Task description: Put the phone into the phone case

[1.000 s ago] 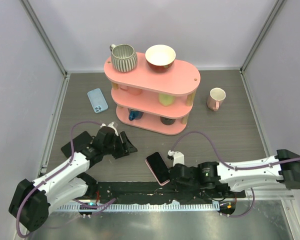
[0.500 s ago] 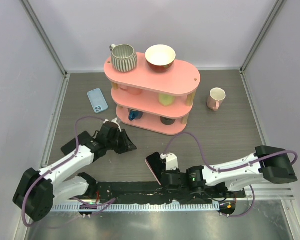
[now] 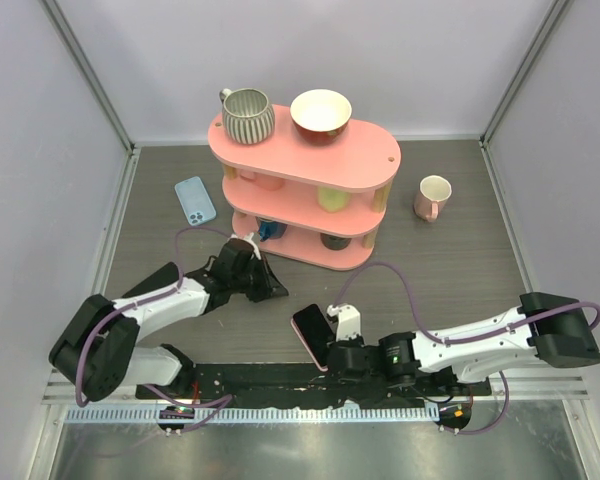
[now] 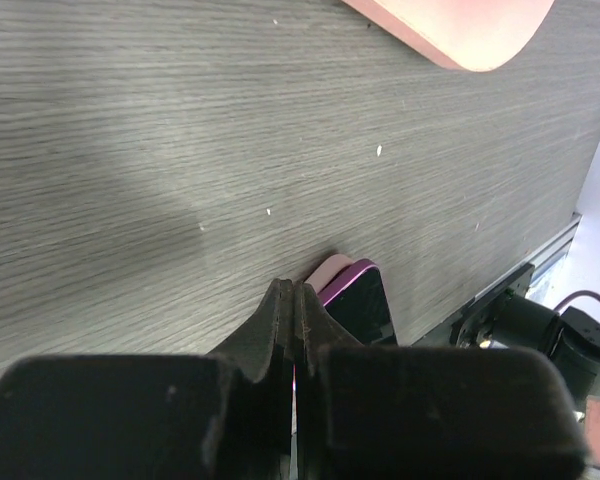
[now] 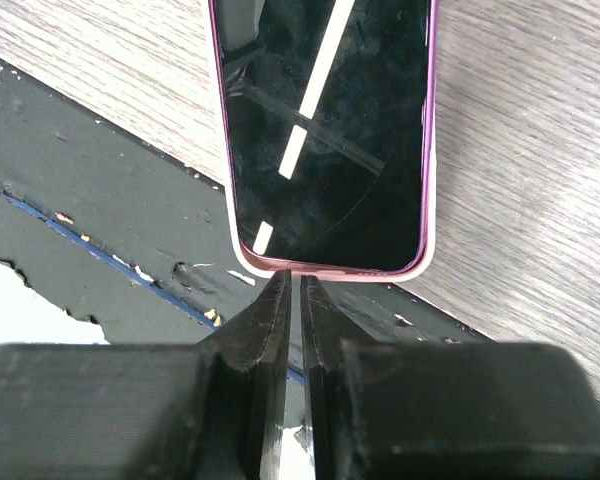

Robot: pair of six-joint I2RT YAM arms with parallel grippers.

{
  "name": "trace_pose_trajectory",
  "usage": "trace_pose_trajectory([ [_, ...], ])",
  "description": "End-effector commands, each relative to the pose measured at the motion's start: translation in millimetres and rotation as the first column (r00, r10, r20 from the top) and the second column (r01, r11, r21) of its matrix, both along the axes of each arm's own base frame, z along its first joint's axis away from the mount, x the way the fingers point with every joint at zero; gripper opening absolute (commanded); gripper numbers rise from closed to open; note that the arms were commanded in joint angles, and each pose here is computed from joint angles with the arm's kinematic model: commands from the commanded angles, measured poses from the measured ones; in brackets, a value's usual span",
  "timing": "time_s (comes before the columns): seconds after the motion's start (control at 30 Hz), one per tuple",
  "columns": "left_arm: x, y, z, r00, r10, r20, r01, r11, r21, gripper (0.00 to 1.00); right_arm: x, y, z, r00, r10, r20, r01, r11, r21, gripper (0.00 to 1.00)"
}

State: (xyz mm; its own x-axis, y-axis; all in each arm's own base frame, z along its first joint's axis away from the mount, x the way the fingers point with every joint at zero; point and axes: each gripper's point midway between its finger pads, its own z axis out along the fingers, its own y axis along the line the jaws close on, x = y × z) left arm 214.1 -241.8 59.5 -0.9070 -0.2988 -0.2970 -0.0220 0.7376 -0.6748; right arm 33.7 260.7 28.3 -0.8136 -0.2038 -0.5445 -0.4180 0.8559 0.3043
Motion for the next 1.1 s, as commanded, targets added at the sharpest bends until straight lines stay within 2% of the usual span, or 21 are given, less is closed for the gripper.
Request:
trace_pose_trajectory([
  [0.0, 14.7, -23.7, 17.5, 0.994, -0.044, 0.098, 0.048, 0.998, -0.046, 0.0, -0.7, 11.2, 5.6, 1.0, -0.007, 0.005, 0.007, 0.999, 0.038, 0.15],
  [0.23, 8.0, -32.6, 9.1, 0.993, -0.084, 0.08, 0.087, 0.995, -0.04, 0.0, -1.8, 9.0, -4.6, 1.0, -0.01, 0.014, 0.01, 1.0, -0.004, 0.15],
  [1.07, -27.3, -56.2, -7.4, 0.973, -0.218, 0.074, 0.218, 0.976, 0.017, 0.0, 7.9, 3.2, -9.0, 0.995, -0.087, 0.049, 0.085, 0.996, 0.034, 0.14],
])
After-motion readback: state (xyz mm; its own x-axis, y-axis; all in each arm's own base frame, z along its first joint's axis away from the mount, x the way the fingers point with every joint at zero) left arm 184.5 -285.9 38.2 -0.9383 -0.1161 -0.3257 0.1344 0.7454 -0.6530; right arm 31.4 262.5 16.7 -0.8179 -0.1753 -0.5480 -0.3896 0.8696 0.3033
